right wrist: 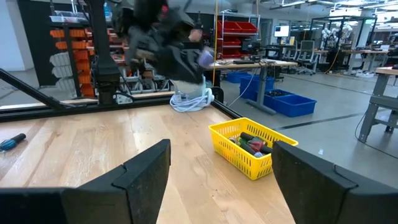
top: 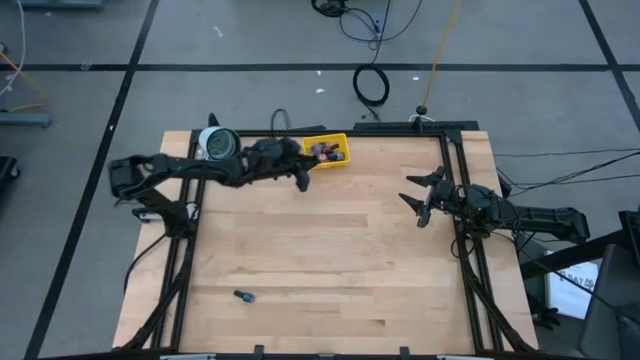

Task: Pick & Place Nail Polish
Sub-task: Put the purple nail polish bottle into the yellow bin

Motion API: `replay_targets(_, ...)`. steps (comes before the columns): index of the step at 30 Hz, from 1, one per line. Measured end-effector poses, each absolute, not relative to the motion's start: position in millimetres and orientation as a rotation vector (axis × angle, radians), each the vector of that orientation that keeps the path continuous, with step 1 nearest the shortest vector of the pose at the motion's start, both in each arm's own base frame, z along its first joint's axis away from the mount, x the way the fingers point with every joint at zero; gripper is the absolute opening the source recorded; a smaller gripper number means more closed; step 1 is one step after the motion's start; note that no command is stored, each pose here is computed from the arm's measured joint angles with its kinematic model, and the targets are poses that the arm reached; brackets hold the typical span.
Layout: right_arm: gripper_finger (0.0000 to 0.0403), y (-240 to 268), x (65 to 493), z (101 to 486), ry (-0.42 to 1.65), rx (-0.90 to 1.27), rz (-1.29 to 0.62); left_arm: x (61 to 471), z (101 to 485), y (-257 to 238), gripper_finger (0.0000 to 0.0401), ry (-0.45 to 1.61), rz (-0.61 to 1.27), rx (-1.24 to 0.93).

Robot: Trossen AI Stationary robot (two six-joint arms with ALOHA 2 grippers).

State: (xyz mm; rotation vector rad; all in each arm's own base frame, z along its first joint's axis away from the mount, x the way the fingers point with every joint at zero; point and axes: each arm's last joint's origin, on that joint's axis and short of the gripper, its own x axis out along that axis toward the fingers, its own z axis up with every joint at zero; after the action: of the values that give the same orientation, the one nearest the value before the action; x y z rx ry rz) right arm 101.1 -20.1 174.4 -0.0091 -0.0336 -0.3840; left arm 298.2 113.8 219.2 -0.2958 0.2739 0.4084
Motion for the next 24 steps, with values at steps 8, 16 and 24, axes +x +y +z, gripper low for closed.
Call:
replay_targets(8,0.0267,-20.1,101.1,174.4,-0.034,-0.009,-0.384,354.6,207.4,148.9,0.0032,0.545,0.447,-0.283)
replay_targets(16,0.0267,-20.1,101.0,174.4,-0.034,-0.009,-0.384,384.0,189.4,183.6,0.0032,0.746,0.561,-0.309)
replay_targets(24,0.0267,-20.1,101.1,174.4,-0.034,-0.009,-0.385,387.1,178.0,199.9,0.0035,0.786,0.589,-0.321)
